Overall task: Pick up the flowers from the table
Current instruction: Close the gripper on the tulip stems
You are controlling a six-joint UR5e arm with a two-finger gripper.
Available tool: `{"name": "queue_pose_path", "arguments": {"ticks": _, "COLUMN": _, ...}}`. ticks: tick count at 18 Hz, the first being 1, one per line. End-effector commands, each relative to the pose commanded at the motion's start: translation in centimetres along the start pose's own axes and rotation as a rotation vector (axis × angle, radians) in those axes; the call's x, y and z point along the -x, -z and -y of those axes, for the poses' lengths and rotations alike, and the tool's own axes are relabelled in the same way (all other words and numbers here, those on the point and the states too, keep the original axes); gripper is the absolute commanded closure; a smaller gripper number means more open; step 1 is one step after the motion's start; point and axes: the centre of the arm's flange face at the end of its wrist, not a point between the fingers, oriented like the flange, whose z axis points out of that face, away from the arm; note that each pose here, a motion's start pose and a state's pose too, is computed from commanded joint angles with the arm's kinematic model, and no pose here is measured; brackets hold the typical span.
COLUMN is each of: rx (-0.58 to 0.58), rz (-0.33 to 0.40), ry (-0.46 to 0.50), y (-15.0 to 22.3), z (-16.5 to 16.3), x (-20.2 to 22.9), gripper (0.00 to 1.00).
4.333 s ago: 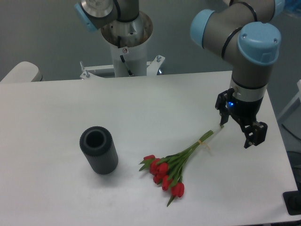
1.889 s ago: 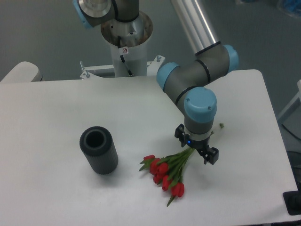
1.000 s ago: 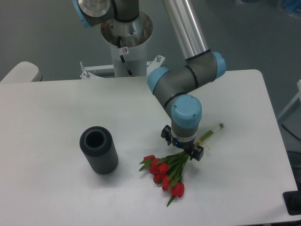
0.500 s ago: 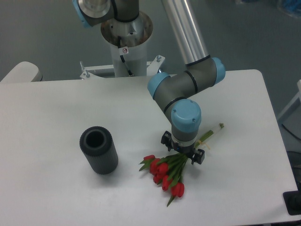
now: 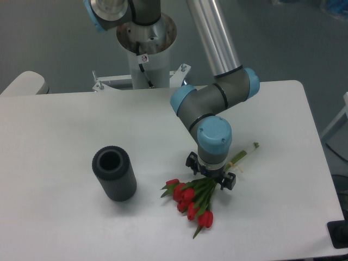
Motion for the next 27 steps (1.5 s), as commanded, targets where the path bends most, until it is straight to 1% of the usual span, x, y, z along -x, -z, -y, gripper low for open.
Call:
{"name": "queue_pose_path", "arguments": {"ticks": 1, "rx": 0.000, "rz": 0.000, "ry": -0.002, "y": 0.0, "z": 0.0, "x": 0.0, "gripper": 0.37}}
{"name": "queue_pose_path", "arguments": {"ticks": 2, "rx": 0.001, "rz": 0.001, "ry": -0.003, "y": -0.1, "z": 0.0, "x": 0.1, "gripper": 0.40}}
{"name": "queue_pose_path", "arguments": {"ticks": 5, "rx": 0.000, "rz": 0.000, "ry": -0.008, "y": -0.1, "z": 0.1, "x": 0.1, "gripper": 0.42}}
{"name": "queue_pose_path", "arguments": {"ticks": 8, "rx": -0.003, "rz": 0.009, "ry": -0.013, "y": 0.3, "z": 0.2, "x": 0.3, "gripper": 0.45}}
{"name": "queue_pose_path", "arguments": {"ticks": 9, "rx": -0.004, "rz": 0.008, "ry": -0.012, "y": 0.3, "z": 0.1, "x": 0.4, "gripper": 0.48}}
{"name": "queue_pose_path", "arguments": {"ticks": 10, "rx": -0.004, "rz": 0.008, "ry": -0.013, "y": 0.3, "z": 0.1, "x": 0.4, "gripper": 0.53}}
{"name": "queue_pose_path", "arguments": {"ticks": 11, "rx": -0.004, "rz": 0.008, "ry": -0.013, "y": 0.3, "z": 0.0, "x": 0.5, "gripper": 0.56}}
{"name": "queue_pose_path", "arguments": {"ticks": 20, "rx": -0.006, "rz": 0.012, "ry": -0.015, "y": 0.7, "z": 0.0, "x": 0.5, "gripper": 0.69}}
{"name": "queue_pose_path", "arguments": {"ticks": 22, "rx": -0.008, "rz": 0.013, "ry": -0.015, "y": 0.8, "z": 0.0, "x": 0.5, "gripper": 0.70}}
{"name": "queue_pose_path", "arguments": {"ticks": 24, "rx": -0.010, "rz": 0.016, "ry": -0.014, "y": 0.9, "z": 0.0, "x": 0.6, "gripper": 0.74}}
{"name": "queue_pose_path", "arguments": {"ticks": 25, "rx": -0.010, "rz": 0.017, "ry": -0.014, "y": 0.9, "z": 0.0, "x": 0.6, "gripper": 0.79}}
{"name": "queue_pose_path", "arguments": {"ticks": 27, "rx": -0.013, "rz": 0.019, "ry": -0.014, "y": 1.1, "z": 0.0, "x": 0.6, "gripper": 0.79}}
